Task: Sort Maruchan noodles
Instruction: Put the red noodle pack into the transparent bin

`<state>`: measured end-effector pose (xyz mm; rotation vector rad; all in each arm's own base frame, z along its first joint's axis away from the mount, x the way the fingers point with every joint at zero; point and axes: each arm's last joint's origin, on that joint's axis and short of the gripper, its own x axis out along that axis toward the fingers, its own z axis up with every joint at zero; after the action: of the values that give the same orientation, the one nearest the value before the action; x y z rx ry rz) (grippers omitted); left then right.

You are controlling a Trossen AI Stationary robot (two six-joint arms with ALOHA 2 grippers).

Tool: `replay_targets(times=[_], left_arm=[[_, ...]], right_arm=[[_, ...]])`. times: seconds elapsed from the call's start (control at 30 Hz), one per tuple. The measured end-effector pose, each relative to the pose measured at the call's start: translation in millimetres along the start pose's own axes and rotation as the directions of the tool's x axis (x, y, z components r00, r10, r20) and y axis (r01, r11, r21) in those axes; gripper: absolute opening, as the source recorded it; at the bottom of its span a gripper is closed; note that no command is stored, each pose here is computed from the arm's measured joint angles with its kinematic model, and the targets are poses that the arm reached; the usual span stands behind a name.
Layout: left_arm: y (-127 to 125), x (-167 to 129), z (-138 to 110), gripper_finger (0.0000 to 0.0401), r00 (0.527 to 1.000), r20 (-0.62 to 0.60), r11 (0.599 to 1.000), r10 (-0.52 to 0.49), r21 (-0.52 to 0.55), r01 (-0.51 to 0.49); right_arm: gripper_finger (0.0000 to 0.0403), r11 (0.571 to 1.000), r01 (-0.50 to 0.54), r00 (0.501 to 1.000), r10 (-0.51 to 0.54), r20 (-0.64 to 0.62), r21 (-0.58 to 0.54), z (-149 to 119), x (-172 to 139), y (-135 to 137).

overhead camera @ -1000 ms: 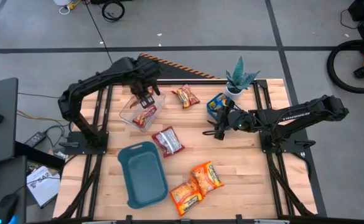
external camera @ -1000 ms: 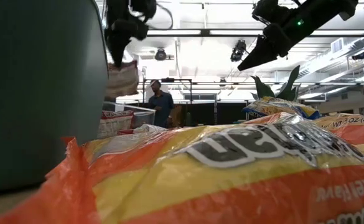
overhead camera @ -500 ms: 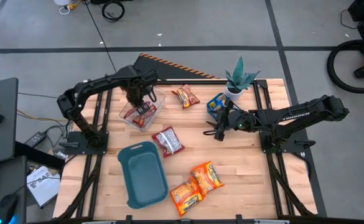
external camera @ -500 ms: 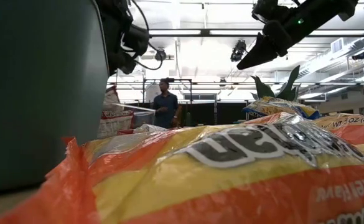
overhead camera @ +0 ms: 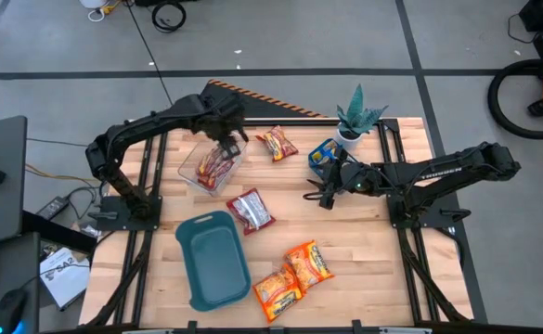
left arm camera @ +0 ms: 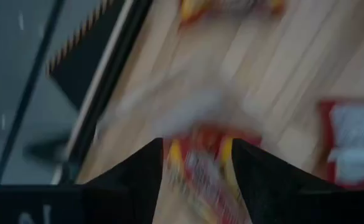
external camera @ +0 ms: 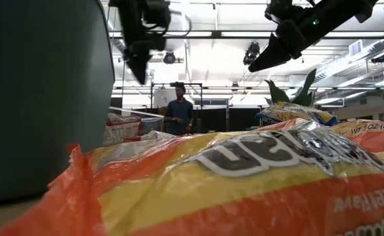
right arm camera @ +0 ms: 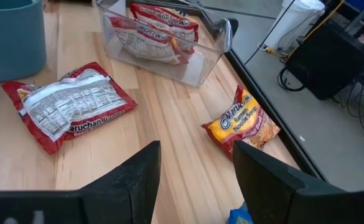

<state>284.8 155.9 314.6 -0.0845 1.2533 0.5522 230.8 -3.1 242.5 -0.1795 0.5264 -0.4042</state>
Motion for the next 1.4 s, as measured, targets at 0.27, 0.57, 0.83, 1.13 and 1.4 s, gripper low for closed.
replay_targets(times=[0.27,0.57,0.83,1.13,1.4], left_arm=[[-40.0,4.8,48.9,0.018,0.919,0.391,0.969,-0.052,0.244,-0.049],[-67.1,63.6,84.8,0.0176,0.863,0.503,0.945,-0.047,0.301,-0.124],[-81.6,125.5,72.0,0.0176,0.963,0.265,0.967,-0.056,0.254,-0.013],[-112.1,157.7,65.6,0.0176,0.98,0.194,0.849,0.049,0.508,-0.143],[-122.5,177.0,61.8,0.0175,0.975,0.168,0.712,0.142,0.667,-0.219]], right_arm=[[0.0204,1.0,0.0,1.0,0.0,0.0,0.0,0.0,0.0,0.0],[0.0204,0.999,0.028,0.998,-0.029,-0.05,-0.018,-5.3,-0.8,0.6],[0.0204,0.998,0.036,0.994,-0.041,-0.102,-0.043,-11.4,-12.9,4.4],[0.0204,1.0,0.018,0.999,-0.018,-0.041,-0.006,-5.6,-26.7,3.6],[0.0204,1.0,0.004,0.999,-0.004,-0.037,-0.012,-5.5,-28.3,6.6]])
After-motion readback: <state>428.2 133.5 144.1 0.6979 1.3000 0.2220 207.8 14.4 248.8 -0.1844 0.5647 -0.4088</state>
